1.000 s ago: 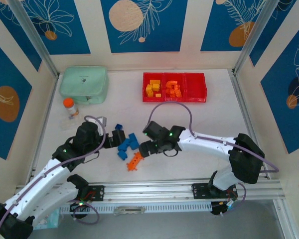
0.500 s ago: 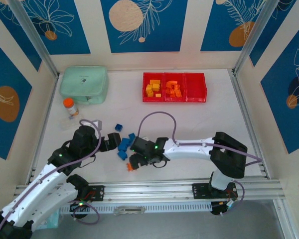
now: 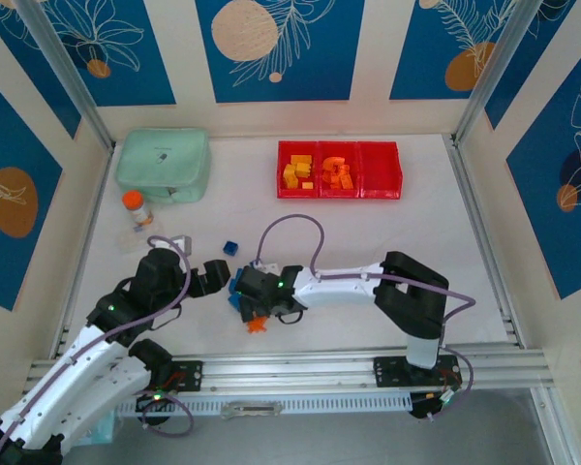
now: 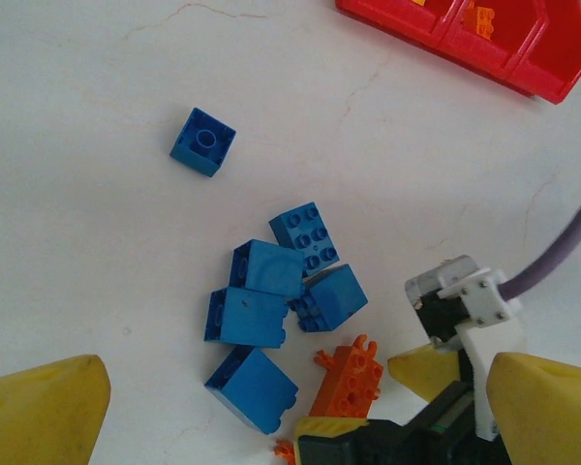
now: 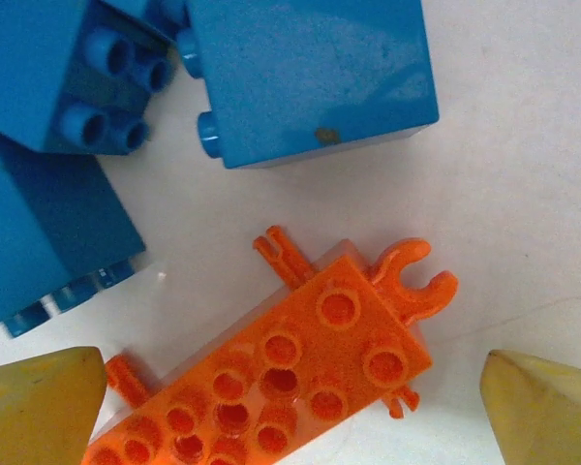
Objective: Sort the legos into containers by color
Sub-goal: Pick up the lego from the bottom-center of the table.
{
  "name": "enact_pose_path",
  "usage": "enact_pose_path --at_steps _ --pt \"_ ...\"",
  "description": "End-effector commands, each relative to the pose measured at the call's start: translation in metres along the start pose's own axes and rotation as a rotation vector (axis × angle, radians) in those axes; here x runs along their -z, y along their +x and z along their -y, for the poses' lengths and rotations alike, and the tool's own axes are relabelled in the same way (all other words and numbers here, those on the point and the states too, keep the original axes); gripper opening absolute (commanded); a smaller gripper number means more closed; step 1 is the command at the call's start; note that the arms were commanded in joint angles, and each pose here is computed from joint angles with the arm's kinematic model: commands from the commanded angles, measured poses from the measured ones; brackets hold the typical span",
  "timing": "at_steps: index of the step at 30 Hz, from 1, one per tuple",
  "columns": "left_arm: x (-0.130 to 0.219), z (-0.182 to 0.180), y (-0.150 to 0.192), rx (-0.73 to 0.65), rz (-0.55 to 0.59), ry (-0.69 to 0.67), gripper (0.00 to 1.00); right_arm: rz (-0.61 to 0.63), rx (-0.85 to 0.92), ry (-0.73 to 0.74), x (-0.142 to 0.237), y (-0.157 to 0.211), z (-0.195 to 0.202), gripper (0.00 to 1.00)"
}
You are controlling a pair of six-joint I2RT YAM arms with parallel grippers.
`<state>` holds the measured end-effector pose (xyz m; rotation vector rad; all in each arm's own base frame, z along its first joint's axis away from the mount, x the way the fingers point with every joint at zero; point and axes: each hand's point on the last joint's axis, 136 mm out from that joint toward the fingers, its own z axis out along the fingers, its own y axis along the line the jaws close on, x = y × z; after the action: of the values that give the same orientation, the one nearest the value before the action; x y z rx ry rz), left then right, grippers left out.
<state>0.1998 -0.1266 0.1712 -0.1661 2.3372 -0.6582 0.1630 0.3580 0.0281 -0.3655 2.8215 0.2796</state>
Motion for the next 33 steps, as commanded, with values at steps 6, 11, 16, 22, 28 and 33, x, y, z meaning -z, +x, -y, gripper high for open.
enact_pose_path --at_steps 6,11,16,22,28,33 --pt "0.000 -0.005 0.000 0.020 0.006 -0.016 0.99 -0.045 -0.012 0.075 0.000 0.011 0.013 0.99" --pt "0.000 -0.005 -0.001 0.031 0.017 -0.012 0.99 -0.072 -0.002 0.133 0.013 0.025 0.035 0.99" --pt "-0.002 -0.005 0.000 0.038 0.019 -0.003 0.99 -0.096 -0.008 0.165 0.021 0.042 0.056 0.96" --pt "-0.005 -0.003 -0.001 0.044 0.029 0.010 0.99 -0.077 0.004 0.134 0.015 0.036 0.049 0.81" --pt "-0.004 -0.003 -0.001 0.037 0.020 0.005 0.99 -0.070 0.041 0.131 0.004 0.025 0.037 0.67" --pt "-0.004 -0.005 -0.001 0.038 0.028 0.002 0.99 -0.078 0.066 0.159 -0.005 0.026 0.042 0.52"
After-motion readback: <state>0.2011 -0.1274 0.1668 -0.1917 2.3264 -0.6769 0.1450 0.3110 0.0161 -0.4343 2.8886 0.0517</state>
